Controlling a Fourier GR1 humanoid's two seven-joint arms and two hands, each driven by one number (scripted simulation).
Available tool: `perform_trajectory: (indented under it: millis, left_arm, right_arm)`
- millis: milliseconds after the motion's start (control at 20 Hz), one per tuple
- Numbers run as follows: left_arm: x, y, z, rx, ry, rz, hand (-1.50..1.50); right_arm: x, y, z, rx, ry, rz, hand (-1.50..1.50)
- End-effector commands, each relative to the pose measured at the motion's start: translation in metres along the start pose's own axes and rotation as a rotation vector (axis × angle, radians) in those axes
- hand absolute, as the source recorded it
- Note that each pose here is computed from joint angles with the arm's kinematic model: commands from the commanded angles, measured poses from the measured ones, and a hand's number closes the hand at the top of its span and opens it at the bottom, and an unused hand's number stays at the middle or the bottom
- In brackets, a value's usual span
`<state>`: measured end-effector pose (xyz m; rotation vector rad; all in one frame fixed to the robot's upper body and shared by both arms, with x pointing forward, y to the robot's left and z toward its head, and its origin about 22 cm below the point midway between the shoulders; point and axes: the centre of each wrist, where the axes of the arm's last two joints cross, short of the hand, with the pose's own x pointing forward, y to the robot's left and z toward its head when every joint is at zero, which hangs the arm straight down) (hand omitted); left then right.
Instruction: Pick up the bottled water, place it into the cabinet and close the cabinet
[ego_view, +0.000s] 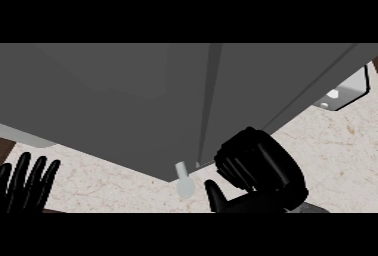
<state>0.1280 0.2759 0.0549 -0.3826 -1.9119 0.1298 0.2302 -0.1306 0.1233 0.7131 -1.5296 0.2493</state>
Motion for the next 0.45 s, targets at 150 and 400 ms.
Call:
perform_trajectory:
  millis: [150,400]
  left_arm:
    - [0.001,0.005,-0.001,-0.002,0.012,0.008,-1.5]
    - [0.0,0.009,-0.002,0.006,-0.001,0.011,-1.5]
  right_arm:
    - [0.015,-0.012,-0.093,-0.148,0.01,-0.016,1.5]
    - [0.03,-0.007,-0.145,-0.142,0.03,-0.032,1.5]
